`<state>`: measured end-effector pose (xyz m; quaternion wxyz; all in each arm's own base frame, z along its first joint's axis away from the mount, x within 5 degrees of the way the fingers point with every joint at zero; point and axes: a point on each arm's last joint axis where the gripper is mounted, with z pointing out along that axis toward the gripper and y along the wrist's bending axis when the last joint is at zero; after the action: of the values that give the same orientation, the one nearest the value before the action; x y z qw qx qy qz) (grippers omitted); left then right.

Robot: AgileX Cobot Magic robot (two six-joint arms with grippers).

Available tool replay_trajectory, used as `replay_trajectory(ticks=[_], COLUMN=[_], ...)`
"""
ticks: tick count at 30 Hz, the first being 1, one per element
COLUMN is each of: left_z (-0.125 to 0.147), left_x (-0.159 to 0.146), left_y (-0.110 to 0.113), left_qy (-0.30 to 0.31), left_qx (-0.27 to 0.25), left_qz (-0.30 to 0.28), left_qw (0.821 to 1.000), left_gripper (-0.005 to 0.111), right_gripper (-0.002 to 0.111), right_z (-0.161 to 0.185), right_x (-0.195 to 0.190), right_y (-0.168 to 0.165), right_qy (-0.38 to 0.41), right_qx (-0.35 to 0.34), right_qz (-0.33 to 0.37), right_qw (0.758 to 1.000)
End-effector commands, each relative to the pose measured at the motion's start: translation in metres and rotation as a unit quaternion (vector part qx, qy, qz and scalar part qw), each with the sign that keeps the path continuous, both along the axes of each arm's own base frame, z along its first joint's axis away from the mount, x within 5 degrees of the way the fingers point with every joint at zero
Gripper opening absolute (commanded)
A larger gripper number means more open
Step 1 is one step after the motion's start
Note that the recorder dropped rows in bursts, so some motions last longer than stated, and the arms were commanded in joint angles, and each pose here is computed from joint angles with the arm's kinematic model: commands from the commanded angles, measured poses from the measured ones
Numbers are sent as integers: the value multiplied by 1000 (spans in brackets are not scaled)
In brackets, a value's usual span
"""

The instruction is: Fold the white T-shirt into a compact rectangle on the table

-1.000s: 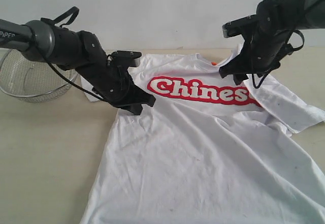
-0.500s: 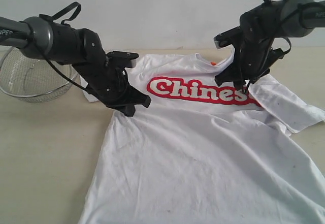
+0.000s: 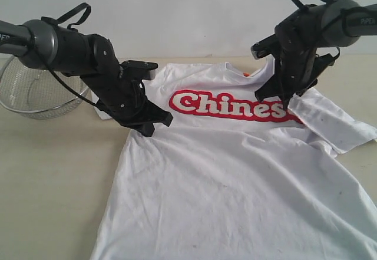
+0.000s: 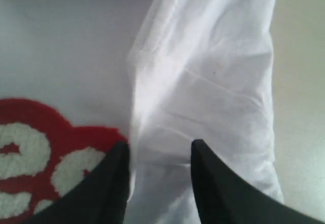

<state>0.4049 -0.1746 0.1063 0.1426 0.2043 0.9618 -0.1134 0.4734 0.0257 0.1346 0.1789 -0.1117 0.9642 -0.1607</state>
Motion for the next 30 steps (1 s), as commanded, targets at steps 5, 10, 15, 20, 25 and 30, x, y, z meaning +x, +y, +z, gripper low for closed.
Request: replay_trajectory(ticks=[5,10,15,20,25,30], left_z=[-20,-19,-19,-20,-20,-20], left_x=[-9,-9,-9,-10,-10,-11], left_y=[8,8,8,8,8,8], left_qy=[46,43,43,48,50,53], left_qx=[28,28,28,29,29,29], left_qz=[-9,-8,-8,-9,-10,-10], left_qw=[998,999,999,998,998,998], left_gripper=[5,5,5,5,5,5], right_gripper=[9,0,0,0,0,0], right_z=[-13,-2,19,36,40,38], right_x=[-3,-2,8,26,38,48], right_y=[-3,-7,-11,-19,-33,-37], right_qy=[33,22,-16,-50,-53,-64], right_qx=[-16,-43,-71,-91,-110,-115], right_qz=[-9,11,11,3,-22,-27], right_qw=[999,999,997,995,992,991])
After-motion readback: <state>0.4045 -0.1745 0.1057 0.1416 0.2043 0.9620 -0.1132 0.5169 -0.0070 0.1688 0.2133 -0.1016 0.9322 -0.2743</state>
